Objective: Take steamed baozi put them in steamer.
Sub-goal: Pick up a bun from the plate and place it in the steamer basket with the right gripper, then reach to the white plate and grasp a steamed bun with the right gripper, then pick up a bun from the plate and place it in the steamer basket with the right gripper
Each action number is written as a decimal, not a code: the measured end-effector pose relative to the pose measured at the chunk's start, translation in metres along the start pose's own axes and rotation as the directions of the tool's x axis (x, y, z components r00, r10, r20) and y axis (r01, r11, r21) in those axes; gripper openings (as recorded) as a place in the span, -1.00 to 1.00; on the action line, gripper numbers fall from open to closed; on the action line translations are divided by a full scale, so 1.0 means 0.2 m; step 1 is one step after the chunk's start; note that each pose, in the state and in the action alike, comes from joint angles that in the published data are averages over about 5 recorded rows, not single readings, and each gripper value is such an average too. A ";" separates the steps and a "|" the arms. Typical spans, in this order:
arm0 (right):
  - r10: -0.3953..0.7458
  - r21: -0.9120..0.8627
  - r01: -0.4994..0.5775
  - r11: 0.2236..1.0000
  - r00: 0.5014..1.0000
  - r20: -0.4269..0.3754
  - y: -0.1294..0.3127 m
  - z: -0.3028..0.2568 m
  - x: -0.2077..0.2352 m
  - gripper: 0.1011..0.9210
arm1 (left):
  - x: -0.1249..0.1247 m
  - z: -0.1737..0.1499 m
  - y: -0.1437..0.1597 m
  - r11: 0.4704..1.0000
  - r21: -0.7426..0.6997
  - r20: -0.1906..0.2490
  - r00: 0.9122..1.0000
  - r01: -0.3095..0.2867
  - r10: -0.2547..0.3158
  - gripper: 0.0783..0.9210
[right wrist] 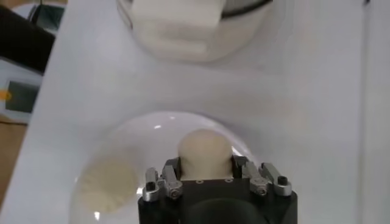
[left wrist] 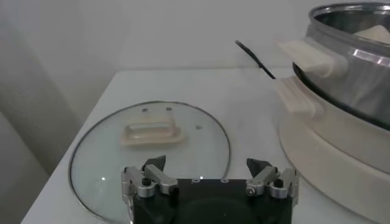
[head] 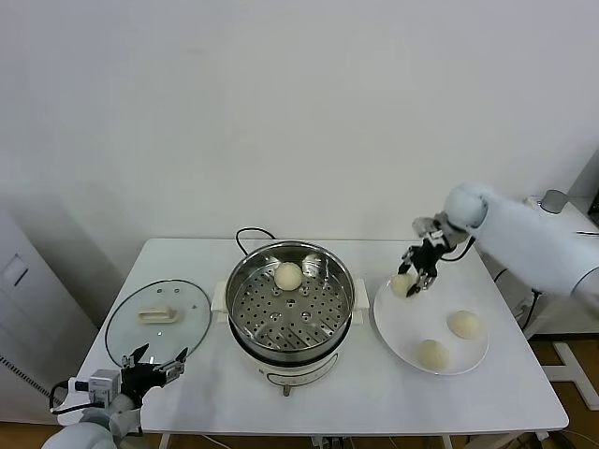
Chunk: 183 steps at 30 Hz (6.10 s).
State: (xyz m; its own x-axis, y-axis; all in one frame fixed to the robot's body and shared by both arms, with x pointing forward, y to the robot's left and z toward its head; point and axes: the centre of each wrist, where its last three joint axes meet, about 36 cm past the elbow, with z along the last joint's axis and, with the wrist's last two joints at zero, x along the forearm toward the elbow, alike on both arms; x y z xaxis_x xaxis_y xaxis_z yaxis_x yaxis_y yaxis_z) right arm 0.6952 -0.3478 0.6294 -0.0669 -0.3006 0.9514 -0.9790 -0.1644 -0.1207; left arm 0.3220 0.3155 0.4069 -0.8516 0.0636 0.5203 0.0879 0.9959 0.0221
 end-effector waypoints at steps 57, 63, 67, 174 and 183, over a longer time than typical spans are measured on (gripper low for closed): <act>-0.026 -0.064 0.034 0.997 0.992 0.121 -0.02 -1.50 -0.57 0.00 | -0.02 0.00 0.04 1.000 -0.013 0.008 1.000 0.007 -0.007 0.77; -0.024 -0.071 0.032 0.997 0.994 0.111 -0.01 -1.52 -0.65 0.00 | -0.03 0.00 0.06 1.000 -0.013 0.007 1.000 0.008 -0.008 0.77; -0.023 -0.073 0.031 0.997 0.994 0.103 0.00 -1.53 -0.69 0.00 | -0.03 0.00 0.07 1.000 -0.013 0.006 1.000 0.007 -0.007 0.77; -0.194 -0.137 0.182 0.974 0.978 -0.079 0.50 0.39 -0.63 0.00 | -0.04 -0.02 0.06 1.000 0.011 0.012 1.000 0.004 -0.004 0.77; -0.106 -0.074 0.101 0.992 0.992 -0.072 0.39 0.28 -0.28 -0.01 | -0.04 -0.01 0.07 1.000 0.010 0.008 1.000 0.012 -0.012 0.77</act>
State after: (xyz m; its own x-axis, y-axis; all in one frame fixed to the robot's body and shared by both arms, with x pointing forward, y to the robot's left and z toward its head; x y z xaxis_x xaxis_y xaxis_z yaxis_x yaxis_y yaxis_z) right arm 0.6329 -0.3969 0.5500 0.0235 -0.2127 0.9768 -0.9923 -0.1240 -0.0031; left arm 0.3306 0.3297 0.4054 -0.8567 0.0524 0.5132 0.0729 0.9971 0.0200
